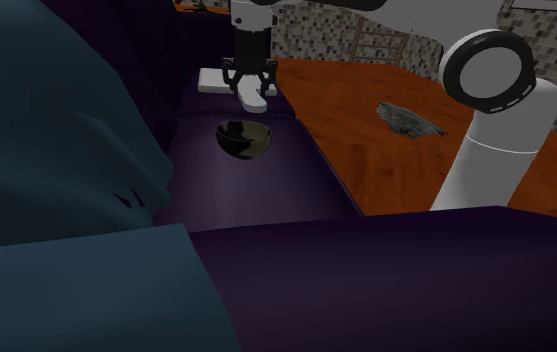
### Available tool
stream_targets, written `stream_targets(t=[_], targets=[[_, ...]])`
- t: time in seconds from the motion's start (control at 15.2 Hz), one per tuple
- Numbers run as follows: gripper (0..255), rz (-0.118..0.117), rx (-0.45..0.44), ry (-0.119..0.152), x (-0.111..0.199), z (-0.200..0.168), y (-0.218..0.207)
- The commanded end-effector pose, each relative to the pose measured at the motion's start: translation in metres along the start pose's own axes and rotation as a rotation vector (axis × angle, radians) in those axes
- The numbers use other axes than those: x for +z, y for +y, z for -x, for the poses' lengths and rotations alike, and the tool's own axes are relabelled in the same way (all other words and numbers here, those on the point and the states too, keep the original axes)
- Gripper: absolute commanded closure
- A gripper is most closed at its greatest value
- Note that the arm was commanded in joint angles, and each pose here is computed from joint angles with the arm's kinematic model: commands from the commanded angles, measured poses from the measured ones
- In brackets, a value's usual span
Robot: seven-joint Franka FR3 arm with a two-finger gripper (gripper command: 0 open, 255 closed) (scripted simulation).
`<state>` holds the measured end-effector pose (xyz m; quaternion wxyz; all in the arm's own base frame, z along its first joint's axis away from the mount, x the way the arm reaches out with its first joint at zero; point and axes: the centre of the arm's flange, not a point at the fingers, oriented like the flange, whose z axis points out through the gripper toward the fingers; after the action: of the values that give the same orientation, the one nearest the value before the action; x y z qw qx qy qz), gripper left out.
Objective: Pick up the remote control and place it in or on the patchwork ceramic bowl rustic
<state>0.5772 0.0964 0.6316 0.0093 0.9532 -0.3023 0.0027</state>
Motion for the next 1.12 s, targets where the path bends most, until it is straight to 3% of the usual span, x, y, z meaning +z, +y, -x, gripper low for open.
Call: stream_targets(t=[0.0, 1.06], targets=[[255, 0.0, 0.002, 0.0, 0.007, -0.012, -0.01], [255, 0.0, 0.002, 0.0, 0.08, -0.011, -0.011]])
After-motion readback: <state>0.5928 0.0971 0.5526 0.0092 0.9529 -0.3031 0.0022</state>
